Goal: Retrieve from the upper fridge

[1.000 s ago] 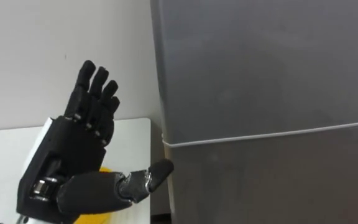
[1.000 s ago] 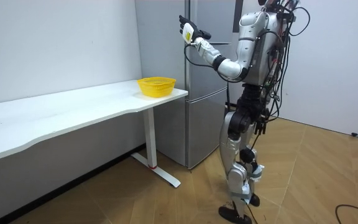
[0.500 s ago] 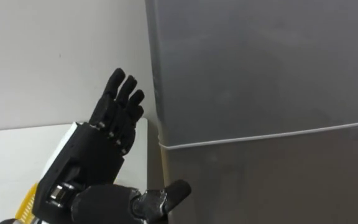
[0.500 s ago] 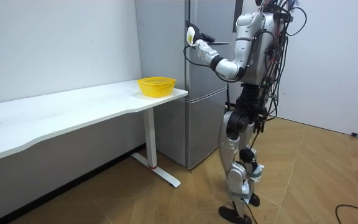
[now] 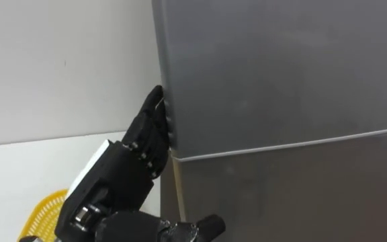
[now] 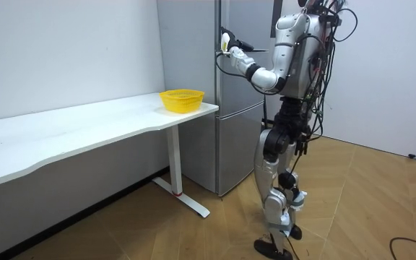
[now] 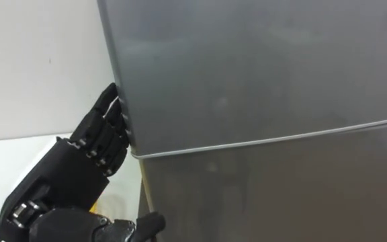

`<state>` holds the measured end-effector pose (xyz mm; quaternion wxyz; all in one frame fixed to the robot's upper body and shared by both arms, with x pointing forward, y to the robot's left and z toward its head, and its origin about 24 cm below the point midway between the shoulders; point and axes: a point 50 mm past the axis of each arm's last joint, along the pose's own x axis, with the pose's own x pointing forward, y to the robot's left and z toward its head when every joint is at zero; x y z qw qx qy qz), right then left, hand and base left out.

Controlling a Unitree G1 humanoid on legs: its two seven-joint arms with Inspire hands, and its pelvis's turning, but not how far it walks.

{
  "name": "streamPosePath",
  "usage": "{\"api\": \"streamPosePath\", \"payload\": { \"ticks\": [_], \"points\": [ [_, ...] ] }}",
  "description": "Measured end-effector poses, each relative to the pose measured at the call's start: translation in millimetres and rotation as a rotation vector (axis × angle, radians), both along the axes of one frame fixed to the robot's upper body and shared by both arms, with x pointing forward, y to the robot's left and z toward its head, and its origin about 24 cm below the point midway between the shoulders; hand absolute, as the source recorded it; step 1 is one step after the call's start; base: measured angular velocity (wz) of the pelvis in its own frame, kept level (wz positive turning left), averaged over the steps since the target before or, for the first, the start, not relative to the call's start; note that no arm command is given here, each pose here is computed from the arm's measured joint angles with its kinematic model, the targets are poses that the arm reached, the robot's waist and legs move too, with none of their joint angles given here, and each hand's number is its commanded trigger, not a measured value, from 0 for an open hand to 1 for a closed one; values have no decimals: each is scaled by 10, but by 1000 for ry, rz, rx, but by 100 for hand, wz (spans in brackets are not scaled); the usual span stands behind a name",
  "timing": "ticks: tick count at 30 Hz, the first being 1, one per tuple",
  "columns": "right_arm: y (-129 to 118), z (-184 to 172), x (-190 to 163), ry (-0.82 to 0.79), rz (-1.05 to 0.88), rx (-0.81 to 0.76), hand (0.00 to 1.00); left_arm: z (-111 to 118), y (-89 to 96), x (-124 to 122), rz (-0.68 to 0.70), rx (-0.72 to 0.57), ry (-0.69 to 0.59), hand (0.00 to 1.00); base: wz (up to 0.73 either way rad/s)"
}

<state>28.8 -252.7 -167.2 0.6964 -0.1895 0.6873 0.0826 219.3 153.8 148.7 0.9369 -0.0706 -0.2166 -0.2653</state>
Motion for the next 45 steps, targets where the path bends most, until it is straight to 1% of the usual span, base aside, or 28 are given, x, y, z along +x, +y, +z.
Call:
{"api": "streamPosePath", "payload": {
  "ticks": [3, 9, 10, 11, 12, 13, 17, 18, 19, 20, 22, 28, 30, 32, 33, 37, 45],
  "points": [
    [5, -1, -4, 7, 27, 1, 0, 1, 7, 1, 2, 10, 2, 0, 6],
    [14, -3, -3, 15, 46, 10, 0, 38, -38, 10, -15, 11, -13, 0, 7],
    [14, -3, -5, 16, 48, 10, 0, 42, -51, 11, -17, 9, -14, 20, 7],
    [14, -3, -7, 18, 50, 10, 0, 50, -66, 17, -19, 6, -16, 49, 6],
    [16, -4, -7, 19, 55, 10, 0, 57, -74, 21, -20, 4, -18, 71, 4],
    [18, -4, -5, 20, 60, 11, 0, 65, -86, 24, -24, 2, -21, 100, 0],
    [22, -5, -10, 25, 72, 10, 0, 73, -87, 24, -13, -5, -22, 100, 0],
    [22, -6, -11, 26, 72, 10, 0, 73, -82, 26, -5, -8, -20, 59, 0],
    [22, -6, -16, 27, 72, 10, 0, 81, -49, 33, 21, -15, -19, 35, 3],
    [21, -6, -19, 28, 72, 10, 0, 91, -37, 33, 31, -23, -22, 0, 4],
    [20, -6, -32, 30, 71, 9, 0, 97, -25, 35, 43, -46, -19, 0, 5],
    [21, -7, -46, 32, 70, 8, 0, 121, -48, 16, 25, -46, -35, 0, 1],
    [21, -7, -49, 33, 71, 8, 0, 112, -85, 9, -1, -40, -33, 0, 0],
    [25, -8, -37, 31, 72, 10, 0, 117, -171, -23, -65, -28, -44, 0, -7],
    [26, -8, -37, 31, 72, 10, 0, 118, -181, -25, -65, -31, -43, 0, -4],
    [26, -10, -89, 45, 68, 12, 0, 113, -178, -23, -67, -29, -41, 0, 1],
    [30, -10, -91, 61, 61, 30, 0, 104, -174, -26, -115, -77, -11, 0, 0]
  ]
}}
